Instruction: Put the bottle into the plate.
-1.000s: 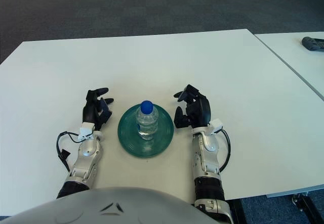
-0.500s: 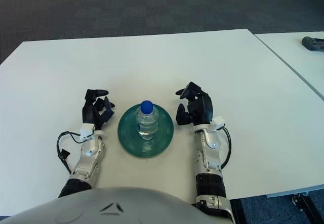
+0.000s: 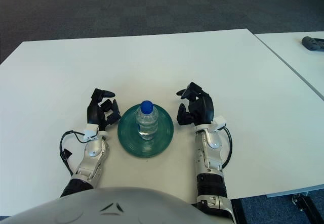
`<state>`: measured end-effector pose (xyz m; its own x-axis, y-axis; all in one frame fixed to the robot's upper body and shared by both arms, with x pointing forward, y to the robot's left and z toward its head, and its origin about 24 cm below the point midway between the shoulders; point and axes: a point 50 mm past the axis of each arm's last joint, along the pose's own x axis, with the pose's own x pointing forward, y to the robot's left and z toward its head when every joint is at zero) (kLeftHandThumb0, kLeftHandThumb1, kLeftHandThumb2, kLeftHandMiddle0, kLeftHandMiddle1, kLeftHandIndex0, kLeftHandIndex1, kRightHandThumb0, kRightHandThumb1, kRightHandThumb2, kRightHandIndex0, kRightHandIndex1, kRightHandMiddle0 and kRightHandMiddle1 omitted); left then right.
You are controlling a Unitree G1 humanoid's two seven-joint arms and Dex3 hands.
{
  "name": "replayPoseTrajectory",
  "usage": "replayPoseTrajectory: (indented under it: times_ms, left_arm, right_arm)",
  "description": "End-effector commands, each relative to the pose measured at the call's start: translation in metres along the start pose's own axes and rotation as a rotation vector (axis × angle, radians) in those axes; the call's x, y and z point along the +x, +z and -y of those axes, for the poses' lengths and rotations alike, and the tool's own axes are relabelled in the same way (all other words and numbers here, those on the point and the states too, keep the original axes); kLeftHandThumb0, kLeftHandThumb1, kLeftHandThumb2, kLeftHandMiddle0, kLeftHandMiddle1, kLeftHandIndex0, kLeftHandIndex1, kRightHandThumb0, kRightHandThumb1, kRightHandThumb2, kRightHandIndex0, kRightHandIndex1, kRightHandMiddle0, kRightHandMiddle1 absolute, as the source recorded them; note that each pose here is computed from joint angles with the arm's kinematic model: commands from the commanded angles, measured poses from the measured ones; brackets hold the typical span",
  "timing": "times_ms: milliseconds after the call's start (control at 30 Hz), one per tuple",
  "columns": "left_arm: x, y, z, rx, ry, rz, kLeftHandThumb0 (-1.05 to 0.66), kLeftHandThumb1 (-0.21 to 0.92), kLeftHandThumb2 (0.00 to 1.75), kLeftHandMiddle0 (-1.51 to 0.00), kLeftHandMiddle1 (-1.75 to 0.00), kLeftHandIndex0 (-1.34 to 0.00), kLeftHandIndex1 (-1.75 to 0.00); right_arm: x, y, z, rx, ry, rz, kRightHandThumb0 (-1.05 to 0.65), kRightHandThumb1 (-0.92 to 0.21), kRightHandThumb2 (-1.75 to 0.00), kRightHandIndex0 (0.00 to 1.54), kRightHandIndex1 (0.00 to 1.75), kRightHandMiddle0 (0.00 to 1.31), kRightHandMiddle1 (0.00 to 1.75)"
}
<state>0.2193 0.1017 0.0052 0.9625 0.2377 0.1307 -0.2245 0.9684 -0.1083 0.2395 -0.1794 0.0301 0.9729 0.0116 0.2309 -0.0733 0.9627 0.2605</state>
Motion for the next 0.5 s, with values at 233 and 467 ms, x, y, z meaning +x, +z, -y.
replayPoseTrajectory:
  times_ms: [233, 467]
  left_arm:
    - [-0.006, 0.0029, 0.0193, -0.094, 0.003, -0.032, -0.48, 0.34, 1.29, -1.23, -1.75, -0.6, -1.75]
    - [-0.0068, 0.0033, 0.0191, -0.106, -0.007, -0.031, -0.48, 0.33, 1.29, -1.25, -1.75, -0.6, -1.75]
  right_arm:
    - [0.0052, 0.0017, -0.0005, 0.019, 0.014, 0.008, -0.01, 0.06, -1.62, 0.81, 1.75, 0.91, 1.39]
    - [0.0051, 0.0019, -0.0007, 0.023, 0.02, 0.004, -0.01, 0.06, -1.63, 0.8, 1.75, 0.91, 1.41]
